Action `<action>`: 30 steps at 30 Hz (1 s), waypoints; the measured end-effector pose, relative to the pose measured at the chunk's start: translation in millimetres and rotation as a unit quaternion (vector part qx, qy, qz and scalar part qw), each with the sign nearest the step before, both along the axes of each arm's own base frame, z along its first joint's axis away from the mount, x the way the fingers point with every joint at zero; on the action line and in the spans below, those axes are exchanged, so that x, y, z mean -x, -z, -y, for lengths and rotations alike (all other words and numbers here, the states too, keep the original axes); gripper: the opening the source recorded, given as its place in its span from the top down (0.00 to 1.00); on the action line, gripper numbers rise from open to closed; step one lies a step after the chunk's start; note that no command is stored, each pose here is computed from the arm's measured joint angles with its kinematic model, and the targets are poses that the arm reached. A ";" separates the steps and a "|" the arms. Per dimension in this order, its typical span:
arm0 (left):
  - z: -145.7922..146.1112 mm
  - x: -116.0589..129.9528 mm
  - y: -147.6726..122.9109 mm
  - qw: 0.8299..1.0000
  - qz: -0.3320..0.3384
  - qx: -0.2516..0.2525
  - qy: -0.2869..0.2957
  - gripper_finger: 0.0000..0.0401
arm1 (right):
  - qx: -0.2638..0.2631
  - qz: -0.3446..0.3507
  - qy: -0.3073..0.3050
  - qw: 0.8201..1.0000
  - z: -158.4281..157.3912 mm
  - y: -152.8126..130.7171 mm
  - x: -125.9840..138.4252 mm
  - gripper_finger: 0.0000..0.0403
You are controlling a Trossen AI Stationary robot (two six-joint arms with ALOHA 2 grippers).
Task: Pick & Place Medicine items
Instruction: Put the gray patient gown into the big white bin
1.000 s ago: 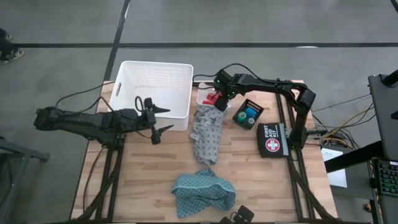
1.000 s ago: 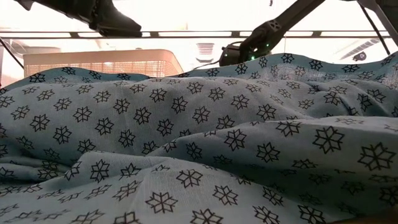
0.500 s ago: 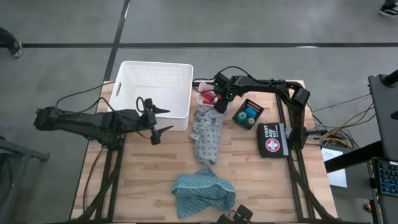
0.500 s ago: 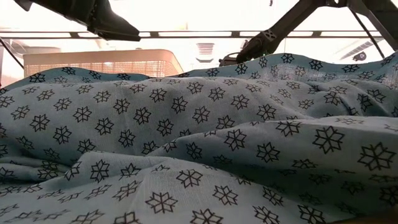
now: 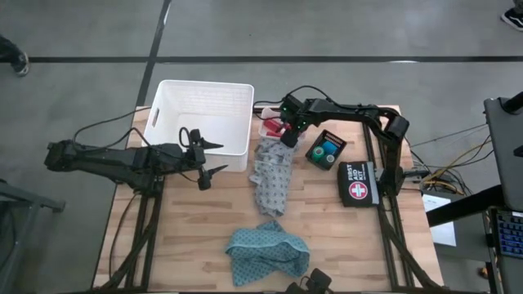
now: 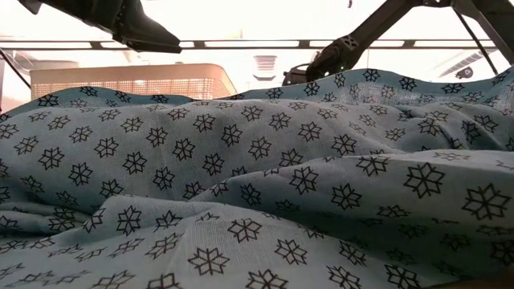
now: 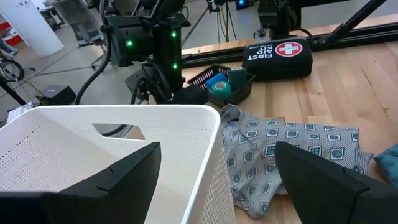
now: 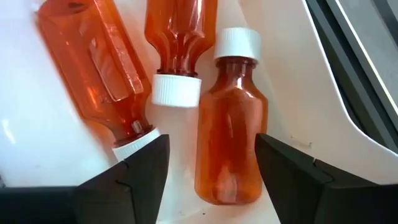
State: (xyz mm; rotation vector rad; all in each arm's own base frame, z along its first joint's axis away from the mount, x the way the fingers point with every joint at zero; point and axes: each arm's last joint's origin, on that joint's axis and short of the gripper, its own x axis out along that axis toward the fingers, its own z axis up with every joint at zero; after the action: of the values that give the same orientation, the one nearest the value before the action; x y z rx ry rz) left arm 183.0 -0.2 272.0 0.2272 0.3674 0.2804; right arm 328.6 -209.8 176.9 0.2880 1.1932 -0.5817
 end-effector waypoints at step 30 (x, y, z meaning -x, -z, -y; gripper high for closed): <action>0.0 0.0 0.0 1.000 0.000 0.000 0.000 0.21 | 0.042 0.342 -0.186 0.920 -86.4 -110.6 40.3 0.36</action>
State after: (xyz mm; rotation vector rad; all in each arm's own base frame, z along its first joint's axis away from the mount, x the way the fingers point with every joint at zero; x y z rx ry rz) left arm 183.0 -0.2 272.0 0.2272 0.3675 0.2802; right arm 288.2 -123.4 287.5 0.1600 0.5168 -0.1627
